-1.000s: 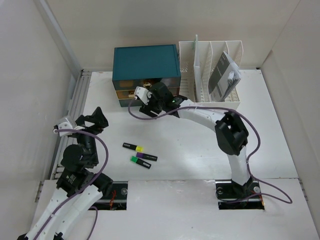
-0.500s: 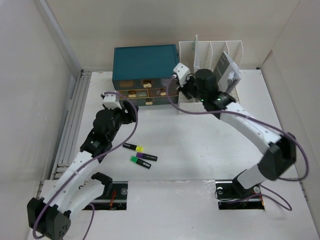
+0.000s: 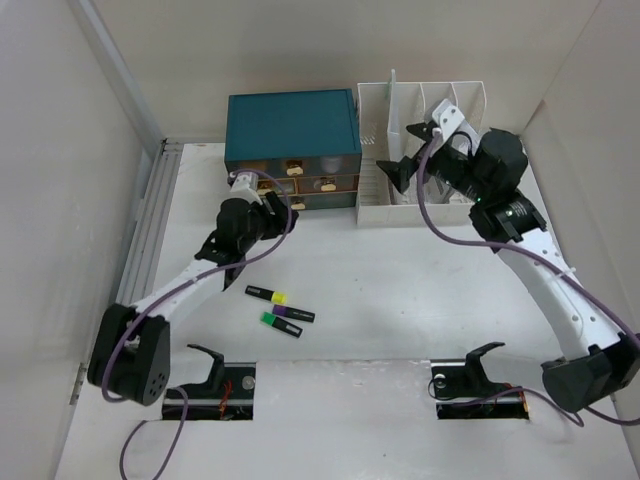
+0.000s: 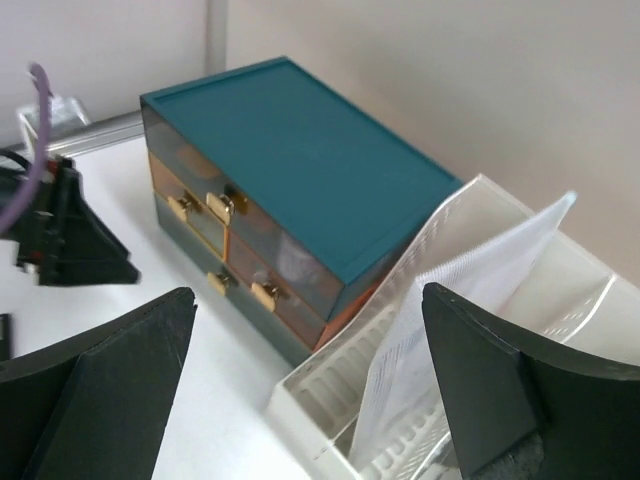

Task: Organize the desk

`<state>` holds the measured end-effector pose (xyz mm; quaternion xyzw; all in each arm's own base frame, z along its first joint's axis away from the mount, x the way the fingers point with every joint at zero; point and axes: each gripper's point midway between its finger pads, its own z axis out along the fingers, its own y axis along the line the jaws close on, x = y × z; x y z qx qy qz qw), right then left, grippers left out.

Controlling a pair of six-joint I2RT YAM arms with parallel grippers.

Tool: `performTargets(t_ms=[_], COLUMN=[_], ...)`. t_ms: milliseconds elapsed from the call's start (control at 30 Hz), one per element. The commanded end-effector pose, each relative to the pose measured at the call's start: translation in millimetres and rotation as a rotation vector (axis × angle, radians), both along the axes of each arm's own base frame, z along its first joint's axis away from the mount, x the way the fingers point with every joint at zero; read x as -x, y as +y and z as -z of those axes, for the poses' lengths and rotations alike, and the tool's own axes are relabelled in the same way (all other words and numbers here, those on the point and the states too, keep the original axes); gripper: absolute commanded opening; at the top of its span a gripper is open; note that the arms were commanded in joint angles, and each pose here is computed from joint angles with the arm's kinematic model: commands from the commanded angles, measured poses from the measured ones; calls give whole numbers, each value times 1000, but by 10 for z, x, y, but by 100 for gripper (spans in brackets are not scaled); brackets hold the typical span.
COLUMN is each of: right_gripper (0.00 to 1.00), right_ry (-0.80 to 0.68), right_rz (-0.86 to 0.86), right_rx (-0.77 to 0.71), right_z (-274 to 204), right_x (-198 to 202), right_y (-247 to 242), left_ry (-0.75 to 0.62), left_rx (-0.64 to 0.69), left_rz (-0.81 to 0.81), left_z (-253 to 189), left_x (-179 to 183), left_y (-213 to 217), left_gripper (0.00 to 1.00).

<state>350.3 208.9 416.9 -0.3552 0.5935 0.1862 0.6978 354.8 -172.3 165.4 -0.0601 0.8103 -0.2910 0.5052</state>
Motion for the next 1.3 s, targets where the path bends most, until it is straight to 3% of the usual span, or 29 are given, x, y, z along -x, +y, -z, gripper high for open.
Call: performTargets(t_ms=[0,200,467,867,1133,1267], right_gripper=[100,99,100,100,100,100], right_ry=[121,74,37,71,99,108], right_rz=[-116,-88,-41,-65,-71,-70], right_rx=[-98,-126,-169,-171,-165,-164], right_z=[39,-110,-188,-56,49,80], right_x=[58,167,258,233,184,157], right_y=[4,-209,-399,-399,-377,-372], left_ry=[-126,-93,-58,-6,-1,-7], left_rx=[68,-31,-202,-406,-460,-375], left_rz=[-14,-90,-226,-238,-226,-207], left_z=[-408,-96,306,599,712,715], left_x=[-237,-509,-671,-902,-897,-773], left_y=[-217,-373,-279,-296,-257,-297], left_gripper=[60,66,69,69,68,66])
